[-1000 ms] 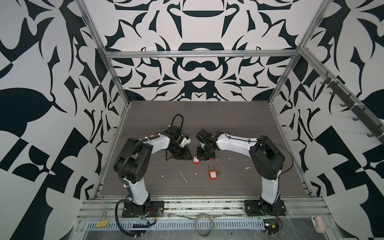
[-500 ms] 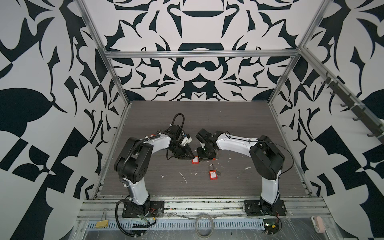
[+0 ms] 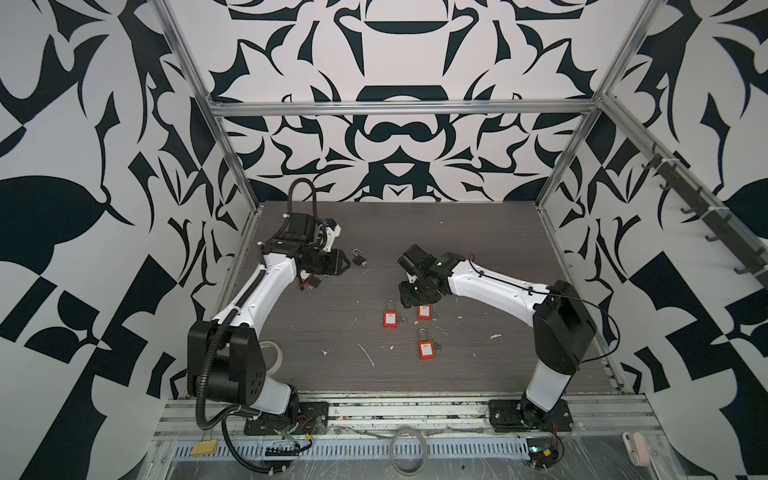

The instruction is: Lock with the key

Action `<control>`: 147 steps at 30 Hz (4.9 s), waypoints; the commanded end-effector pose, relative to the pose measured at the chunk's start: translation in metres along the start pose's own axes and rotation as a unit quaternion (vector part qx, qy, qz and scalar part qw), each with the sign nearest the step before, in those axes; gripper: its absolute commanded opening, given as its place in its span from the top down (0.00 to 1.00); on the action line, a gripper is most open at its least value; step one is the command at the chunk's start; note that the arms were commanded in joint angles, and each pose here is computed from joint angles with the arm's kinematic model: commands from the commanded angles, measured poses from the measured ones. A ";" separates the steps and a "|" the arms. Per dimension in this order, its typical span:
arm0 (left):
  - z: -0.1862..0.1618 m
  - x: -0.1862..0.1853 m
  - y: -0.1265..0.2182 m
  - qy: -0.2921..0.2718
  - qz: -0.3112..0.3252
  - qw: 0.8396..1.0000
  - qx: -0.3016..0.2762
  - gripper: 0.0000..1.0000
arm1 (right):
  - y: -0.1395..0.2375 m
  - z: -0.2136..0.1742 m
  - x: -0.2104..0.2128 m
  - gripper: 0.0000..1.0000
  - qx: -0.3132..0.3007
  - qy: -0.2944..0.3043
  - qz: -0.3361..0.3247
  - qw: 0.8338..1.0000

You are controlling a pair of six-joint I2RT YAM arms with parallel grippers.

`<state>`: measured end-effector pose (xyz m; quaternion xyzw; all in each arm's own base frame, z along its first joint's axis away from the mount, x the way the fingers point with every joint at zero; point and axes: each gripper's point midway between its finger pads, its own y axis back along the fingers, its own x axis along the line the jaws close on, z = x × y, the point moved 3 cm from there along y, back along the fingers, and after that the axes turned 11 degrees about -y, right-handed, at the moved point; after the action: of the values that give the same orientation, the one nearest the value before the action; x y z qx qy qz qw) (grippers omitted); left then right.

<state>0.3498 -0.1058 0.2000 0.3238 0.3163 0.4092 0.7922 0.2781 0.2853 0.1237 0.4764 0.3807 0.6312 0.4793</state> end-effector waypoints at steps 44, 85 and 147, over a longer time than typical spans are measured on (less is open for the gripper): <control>-0.072 0.151 -0.079 0.033 0.149 0.963 0.221 0.44 | -0.017 -0.008 0.002 0.39 0.016 0.066 -0.005 0.998; -0.085 -0.007 -0.045 0.296 0.136 0.944 0.062 0.69 | 0.021 -0.016 0.006 0.42 -0.058 0.085 0.016 0.995; -0.053 0.051 0.034 0.162 0.233 0.951 -0.120 0.01 | -0.051 -0.007 0.146 0.35 0.063 0.098 0.042 0.992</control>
<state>0.3166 -0.0320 0.1848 0.2153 0.3157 0.6714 0.6350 0.2693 0.4370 0.0881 0.4480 0.4526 0.6670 0.3867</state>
